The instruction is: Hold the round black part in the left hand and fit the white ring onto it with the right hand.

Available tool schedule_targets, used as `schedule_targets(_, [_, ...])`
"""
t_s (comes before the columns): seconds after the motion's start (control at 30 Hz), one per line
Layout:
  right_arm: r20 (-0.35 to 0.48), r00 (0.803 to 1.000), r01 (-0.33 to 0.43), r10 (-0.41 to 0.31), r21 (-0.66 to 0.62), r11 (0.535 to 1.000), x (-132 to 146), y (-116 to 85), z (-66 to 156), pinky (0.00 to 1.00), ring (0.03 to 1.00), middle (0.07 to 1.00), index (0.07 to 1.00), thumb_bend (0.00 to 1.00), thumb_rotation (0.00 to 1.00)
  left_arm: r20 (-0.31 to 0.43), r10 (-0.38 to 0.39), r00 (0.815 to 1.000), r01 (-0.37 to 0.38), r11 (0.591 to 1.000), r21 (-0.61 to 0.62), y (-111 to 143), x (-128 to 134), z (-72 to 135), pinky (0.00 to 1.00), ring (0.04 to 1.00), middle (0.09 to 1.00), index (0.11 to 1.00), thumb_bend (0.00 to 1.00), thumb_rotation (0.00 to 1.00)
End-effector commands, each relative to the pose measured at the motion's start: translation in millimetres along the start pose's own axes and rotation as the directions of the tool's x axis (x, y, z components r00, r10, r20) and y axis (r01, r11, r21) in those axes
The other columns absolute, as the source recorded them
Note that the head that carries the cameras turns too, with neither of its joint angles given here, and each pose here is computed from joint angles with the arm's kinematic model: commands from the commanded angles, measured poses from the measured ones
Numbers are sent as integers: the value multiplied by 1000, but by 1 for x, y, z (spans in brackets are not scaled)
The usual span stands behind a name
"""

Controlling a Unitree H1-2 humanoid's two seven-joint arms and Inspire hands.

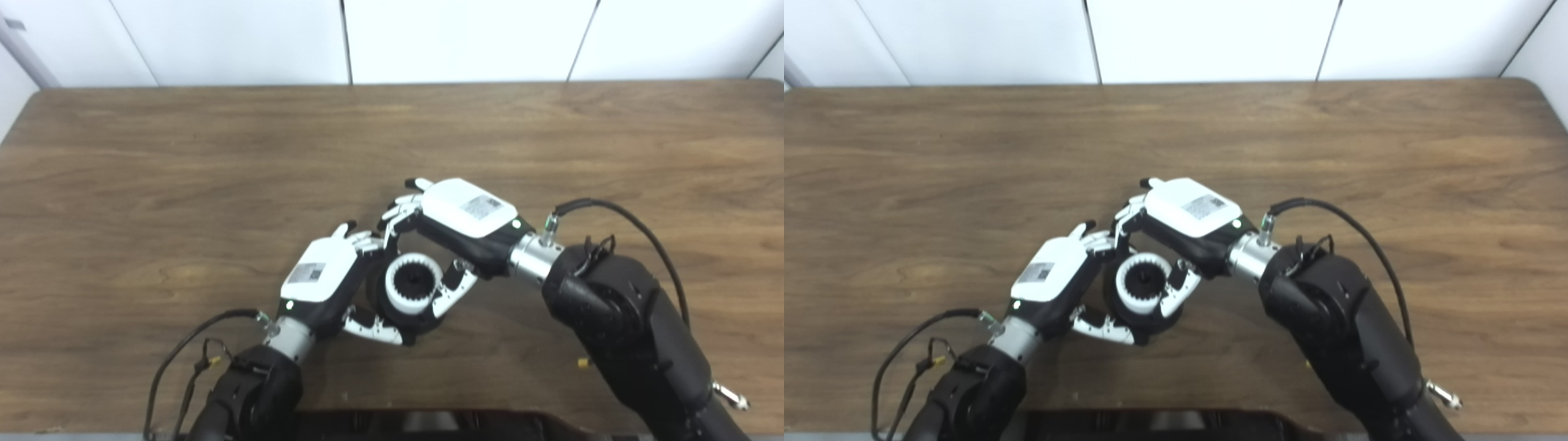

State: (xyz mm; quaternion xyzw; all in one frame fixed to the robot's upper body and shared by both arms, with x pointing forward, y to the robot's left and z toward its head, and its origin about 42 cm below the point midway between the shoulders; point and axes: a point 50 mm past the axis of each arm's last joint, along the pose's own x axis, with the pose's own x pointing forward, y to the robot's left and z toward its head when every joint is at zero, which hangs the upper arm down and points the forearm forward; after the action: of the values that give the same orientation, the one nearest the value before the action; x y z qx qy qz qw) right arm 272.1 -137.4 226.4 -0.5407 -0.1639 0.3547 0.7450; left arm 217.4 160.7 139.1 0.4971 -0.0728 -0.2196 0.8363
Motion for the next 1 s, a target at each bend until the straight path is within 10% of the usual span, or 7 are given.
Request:
schedule_targets(0.0, [-48,999,-8,6,-30,1000,0,0,-16,1000,871,791,483,526,139,16,-20,1000,20,1000,11,0,-1,5,1000,877,780,482,526,57])
schedule_targets(0.23, [-79,997,-9,8,-7,1000,-1,3,-28,1000,865,786,492,524,152,4,-28,1000,28,999,16,0,-1,5,1000,886,779,482,526,56])
schedule_targets(0.3, [-83,997,-11,10,-6,1000,-1,2,-29,1000,867,793,614,852,293,3,-29,1000,29,999,15,0,-1,5,1000,885,776,482,526,56])
schedule_targets(0.4, [-86,996,-14,13,-15,1000,-2,-4,-28,1000,900,838,716,983,422,2,-28,1000,28,1000,14,-1,0,4,1000,881,776,482,526,57])
schedule_targets(0.97, [-31,1000,3,-5,-48,999,-16,-69,2,1000,1000,987,922,1000,475,1,-28,1000,28,999,17,-4,1,0,1000,873,771,482,526,56])
